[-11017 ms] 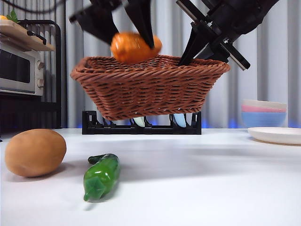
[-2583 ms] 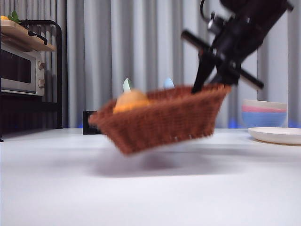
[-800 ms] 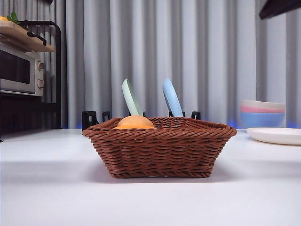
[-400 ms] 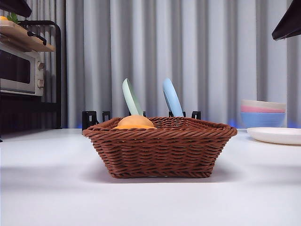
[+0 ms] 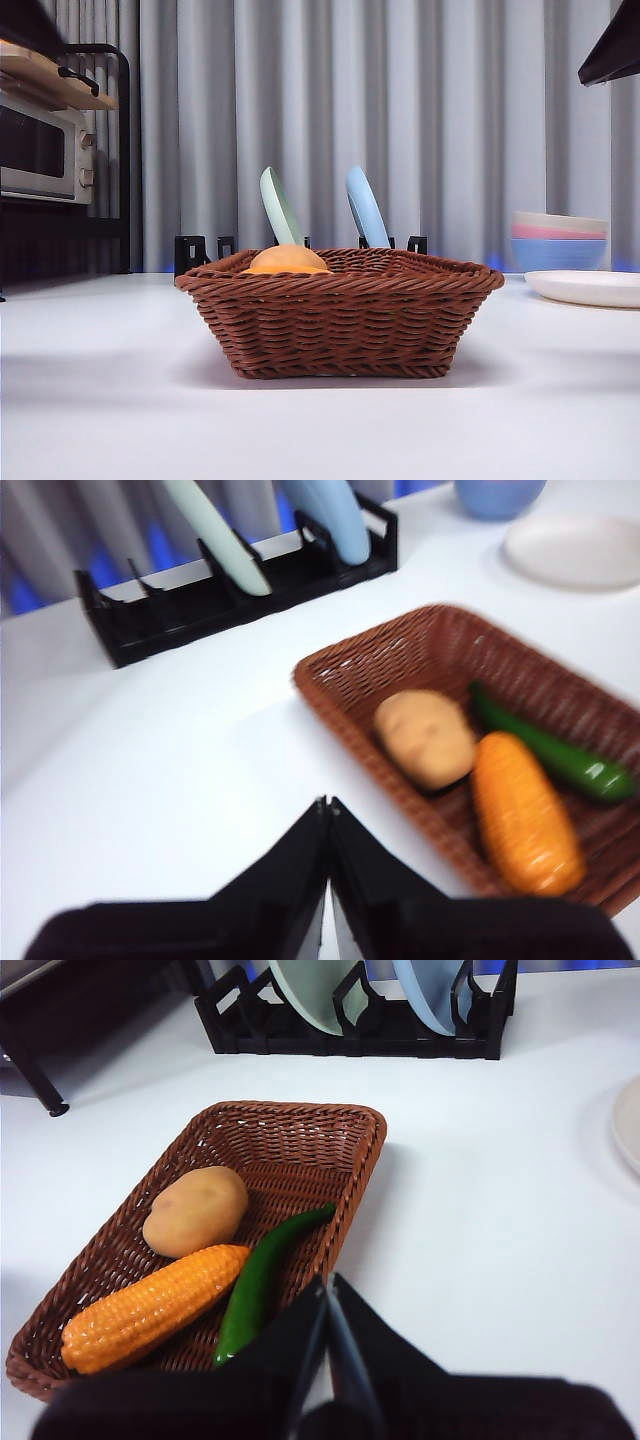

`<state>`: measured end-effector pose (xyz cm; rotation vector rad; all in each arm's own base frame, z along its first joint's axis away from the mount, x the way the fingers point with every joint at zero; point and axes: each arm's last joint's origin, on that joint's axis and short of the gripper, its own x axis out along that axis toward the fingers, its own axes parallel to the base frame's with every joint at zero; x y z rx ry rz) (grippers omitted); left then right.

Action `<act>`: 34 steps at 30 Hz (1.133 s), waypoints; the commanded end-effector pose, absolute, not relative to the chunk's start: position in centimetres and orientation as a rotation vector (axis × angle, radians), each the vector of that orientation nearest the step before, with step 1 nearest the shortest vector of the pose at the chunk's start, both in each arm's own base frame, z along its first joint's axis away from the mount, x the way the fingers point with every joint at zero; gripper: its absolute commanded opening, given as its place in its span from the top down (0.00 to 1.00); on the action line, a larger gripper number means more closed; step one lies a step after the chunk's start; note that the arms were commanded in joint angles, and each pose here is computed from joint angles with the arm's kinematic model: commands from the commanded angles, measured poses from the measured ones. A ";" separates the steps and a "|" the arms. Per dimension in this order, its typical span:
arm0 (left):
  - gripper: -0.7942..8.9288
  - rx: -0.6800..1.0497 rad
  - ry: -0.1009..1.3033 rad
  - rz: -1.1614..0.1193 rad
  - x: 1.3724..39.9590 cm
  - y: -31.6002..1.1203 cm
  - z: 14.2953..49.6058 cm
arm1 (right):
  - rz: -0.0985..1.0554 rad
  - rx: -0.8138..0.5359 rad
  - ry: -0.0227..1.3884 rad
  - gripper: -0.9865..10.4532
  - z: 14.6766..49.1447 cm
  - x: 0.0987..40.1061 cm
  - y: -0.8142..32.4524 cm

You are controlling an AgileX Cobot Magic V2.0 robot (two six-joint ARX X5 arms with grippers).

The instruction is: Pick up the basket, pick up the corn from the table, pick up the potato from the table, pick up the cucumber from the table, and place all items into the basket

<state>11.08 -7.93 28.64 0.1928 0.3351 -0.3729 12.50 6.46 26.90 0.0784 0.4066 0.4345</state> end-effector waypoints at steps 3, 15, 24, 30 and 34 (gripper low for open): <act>0.92 0.188 0.232 -0.280 9.6 -5.0 28.8 | 0.430 0.090 0.404 0.91 26.8 12.5 6.5; 0.92 0.073 0.113 -0.119 9.8 -1.1 19.5 | 0.430 0.090 0.405 0.91 26.8 12.5 6.5; 0.92 0.021 0.156 -0.047 9.9 -0.2 15.4 | 0.430 0.090 0.404 0.91 26.8 12.5 6.5; 0.92 0.020 0.215 -0.031 9.5 -0.1 14.6 | 0.430 0.090 0.404 0.91 26.8 12.5 6.5; 0.92 0.019 0.198 -0.030 9.5 -0.1 14.7 | 0.430 0.090 0.405 0.91 26.8 12.5 6.5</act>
